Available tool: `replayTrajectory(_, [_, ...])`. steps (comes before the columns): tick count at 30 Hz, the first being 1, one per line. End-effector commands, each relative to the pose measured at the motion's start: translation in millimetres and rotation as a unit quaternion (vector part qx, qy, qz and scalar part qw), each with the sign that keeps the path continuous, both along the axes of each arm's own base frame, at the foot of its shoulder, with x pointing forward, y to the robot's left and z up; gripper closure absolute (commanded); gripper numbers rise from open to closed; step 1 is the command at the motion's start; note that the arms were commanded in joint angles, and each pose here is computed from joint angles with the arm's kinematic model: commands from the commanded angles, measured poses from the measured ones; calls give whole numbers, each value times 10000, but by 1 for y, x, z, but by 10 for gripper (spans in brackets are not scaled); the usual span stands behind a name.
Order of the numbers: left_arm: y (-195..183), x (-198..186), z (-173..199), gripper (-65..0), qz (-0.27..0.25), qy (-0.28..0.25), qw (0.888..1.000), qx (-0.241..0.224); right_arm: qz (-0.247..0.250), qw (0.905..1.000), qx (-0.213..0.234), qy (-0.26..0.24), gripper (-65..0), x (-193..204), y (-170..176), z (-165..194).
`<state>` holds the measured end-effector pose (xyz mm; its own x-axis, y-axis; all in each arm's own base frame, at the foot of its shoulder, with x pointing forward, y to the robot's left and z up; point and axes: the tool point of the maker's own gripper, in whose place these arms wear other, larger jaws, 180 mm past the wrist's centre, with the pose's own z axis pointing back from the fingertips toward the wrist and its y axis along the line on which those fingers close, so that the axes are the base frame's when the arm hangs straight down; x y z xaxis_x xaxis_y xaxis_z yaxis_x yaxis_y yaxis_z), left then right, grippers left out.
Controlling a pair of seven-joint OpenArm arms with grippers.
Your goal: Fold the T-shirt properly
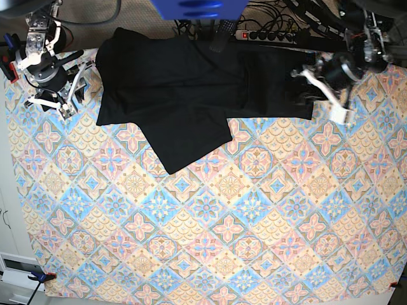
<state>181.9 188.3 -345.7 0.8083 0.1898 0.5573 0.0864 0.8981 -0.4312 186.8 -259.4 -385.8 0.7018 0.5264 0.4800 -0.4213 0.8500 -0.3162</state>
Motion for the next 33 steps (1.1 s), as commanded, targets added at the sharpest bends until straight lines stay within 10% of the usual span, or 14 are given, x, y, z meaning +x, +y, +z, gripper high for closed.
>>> replayTrajectory(1, [13, 2, 8, -32, 100, -143, 9998, 138, 50, 9999, -11, -160, -263, 6, -1, 8])
replayTrajectory(9, [69, -10, -7, -4, 917, 138, 9952, 319, 45, 9999, 7, -143, -263, 5, 0, 7])
replayTrajectory(33, [77, -38, -31, -6, 1028, 653, 9901, 701, 32, 10000, 16, 62, -262, -10, 1, -1])
